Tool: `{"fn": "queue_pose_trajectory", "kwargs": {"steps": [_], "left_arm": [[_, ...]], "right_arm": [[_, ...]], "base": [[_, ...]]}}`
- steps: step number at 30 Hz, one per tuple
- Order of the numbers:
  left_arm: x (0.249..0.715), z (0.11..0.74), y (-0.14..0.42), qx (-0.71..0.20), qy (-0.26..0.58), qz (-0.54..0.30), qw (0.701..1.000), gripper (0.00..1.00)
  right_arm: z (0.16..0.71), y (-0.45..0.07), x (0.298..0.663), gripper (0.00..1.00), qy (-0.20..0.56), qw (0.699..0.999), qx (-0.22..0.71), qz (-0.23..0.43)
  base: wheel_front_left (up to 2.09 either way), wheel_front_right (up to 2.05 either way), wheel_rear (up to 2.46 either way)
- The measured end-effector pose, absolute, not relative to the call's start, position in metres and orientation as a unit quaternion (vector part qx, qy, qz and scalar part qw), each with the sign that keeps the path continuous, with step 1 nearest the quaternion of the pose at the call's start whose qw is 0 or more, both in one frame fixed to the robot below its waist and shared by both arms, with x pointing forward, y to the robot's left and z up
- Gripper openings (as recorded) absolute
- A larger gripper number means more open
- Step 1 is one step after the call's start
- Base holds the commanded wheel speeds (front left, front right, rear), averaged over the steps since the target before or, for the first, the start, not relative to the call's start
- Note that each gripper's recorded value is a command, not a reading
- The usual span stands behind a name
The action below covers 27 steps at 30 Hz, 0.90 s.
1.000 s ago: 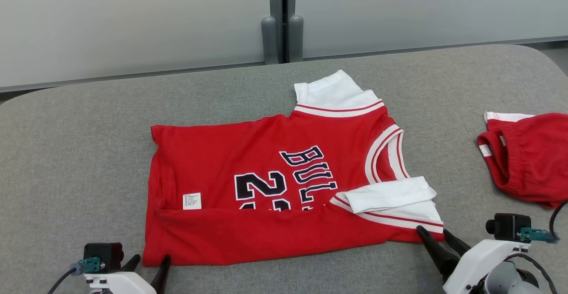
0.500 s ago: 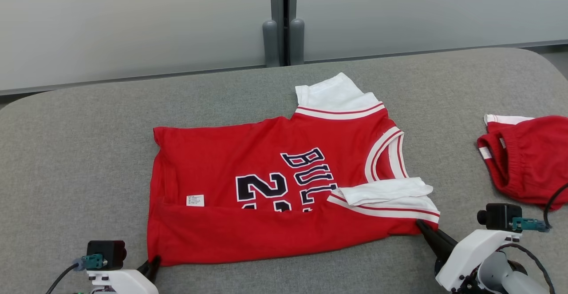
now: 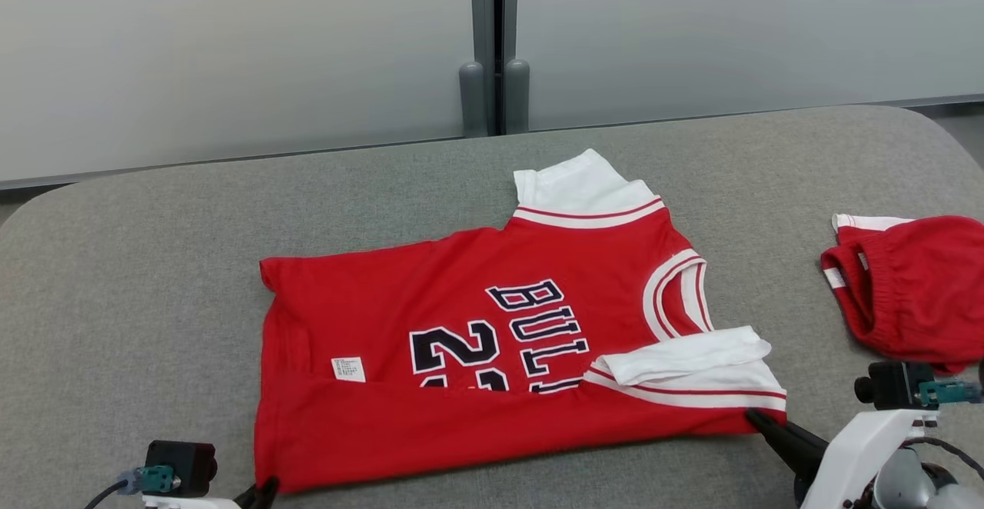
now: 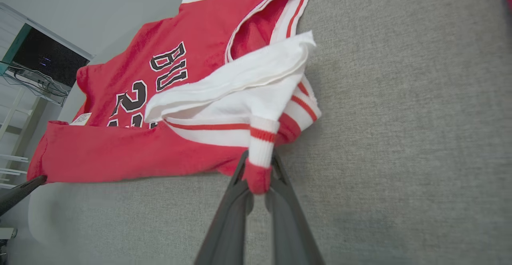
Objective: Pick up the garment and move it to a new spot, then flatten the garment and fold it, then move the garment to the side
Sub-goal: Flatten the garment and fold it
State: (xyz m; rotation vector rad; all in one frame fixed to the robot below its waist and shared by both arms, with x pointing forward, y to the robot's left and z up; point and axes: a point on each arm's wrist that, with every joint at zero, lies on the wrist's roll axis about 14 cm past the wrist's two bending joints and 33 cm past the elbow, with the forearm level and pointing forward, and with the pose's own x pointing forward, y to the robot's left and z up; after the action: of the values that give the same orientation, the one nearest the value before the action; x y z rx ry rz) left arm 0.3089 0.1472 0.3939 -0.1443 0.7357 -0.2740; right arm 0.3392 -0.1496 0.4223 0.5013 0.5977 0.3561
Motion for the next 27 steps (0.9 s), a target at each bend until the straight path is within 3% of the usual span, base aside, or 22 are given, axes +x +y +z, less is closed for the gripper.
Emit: {"fn": "queue_pose_trajectory", "kwargs": {"steps": [19, 20, 21, 22, 27], "left_arm": [[0.258, 0.389, 0.151, -0.073, 0.432, -0.138, 0.888, 0.00], [0.257, 0.388, 0.150, -0.077, 0.438, -0.138, 0.885, 0.28], [0.254, 0.386, 0.149, -0.080, 0.446, -0.140, 0.880, 1.00], [0.251, 0.384, 0.147, -0.081, 0.454, -0.143, 0.876, 1.00], [0.257, 0.384, 0.147, -0.079, 0.449, -0.144, 0.878, 1.00]], "right_arm": [[0.405, -0.178, 0.281, 0.02, 0.365, 0.880, 0.273, 0.137], [0.406, -0.179, 0.281, 0.35, 0.365, 0.881, 0.270, 0.135], [0.406, -0.178, 0.282, 0.73, 0.365, 0.881, 0.268, 0.135], [0.407, -0.177, 0.284, 1.00, 0.362, 0.882, 0.269, 0.135], [0.411, -0.175, 0.292, 1.00, 0.352, 0.890, 0.261, 0.129]], "base": [[0.00, 0.00, 0.00], [0.00, 0.00, 0.00], [0.00, 0.00, 0.00], [0.00, 0.00, 0.00], [0.00, 0.00, 0.00]]}}
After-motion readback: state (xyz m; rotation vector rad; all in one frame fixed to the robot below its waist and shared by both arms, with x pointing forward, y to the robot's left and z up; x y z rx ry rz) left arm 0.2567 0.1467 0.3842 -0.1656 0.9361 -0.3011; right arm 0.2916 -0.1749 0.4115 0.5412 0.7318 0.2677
